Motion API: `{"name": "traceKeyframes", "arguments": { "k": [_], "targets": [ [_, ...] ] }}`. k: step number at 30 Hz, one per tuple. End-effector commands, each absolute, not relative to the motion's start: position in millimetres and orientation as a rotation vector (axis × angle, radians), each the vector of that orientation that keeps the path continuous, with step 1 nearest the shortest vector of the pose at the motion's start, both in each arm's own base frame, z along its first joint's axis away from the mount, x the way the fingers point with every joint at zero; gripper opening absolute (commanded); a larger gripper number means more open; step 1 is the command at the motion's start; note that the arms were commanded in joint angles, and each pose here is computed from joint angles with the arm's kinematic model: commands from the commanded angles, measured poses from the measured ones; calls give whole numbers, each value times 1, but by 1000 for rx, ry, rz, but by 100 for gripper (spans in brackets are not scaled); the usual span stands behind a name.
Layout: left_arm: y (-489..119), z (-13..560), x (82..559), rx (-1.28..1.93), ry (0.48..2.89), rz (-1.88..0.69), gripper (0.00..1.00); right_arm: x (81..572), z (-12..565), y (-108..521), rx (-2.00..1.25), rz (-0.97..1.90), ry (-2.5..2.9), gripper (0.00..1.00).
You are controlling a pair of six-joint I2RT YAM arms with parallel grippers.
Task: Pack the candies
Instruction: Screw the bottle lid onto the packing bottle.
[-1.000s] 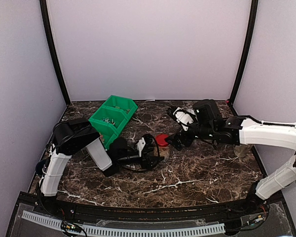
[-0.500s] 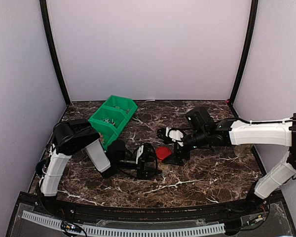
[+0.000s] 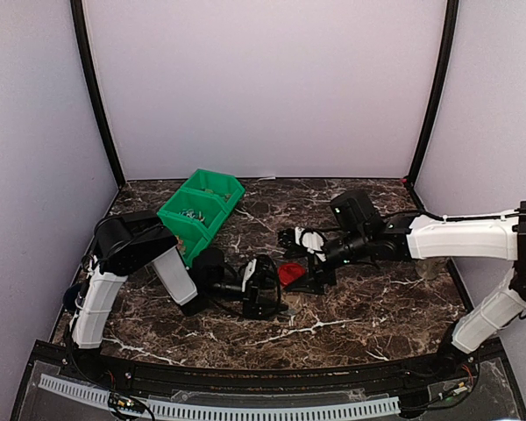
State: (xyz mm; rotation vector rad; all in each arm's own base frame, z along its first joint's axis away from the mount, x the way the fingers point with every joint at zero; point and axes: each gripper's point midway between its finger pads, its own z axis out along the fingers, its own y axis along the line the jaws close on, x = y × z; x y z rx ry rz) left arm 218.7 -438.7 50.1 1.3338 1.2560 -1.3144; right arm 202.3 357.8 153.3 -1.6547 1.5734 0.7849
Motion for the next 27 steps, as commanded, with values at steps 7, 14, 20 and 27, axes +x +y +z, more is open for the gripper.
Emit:
{"name": "traceKeyframes", "arguments": {
  "k": [7, 14, 20, 27],
  "targets": [
    [-434, 22, 205, 1380, 1391, -1386, 68, 212, 151, 361, -1634, 767, 1566, 81],
    [-435, 20, 208, 1375, 1398, -1371, 68, 213, 149, 361, -1622, 777, 1589, 75],
    [-435, 20, 208, 1373, 1401, -1371, 68, 211, 147, 360, -1624, 786, 1592, 77],
    [-435, 19, 209, 1369, 1408, -1366, 68, 212, 139, 360, -1628, 788, 1633, 75]
  ]
}}
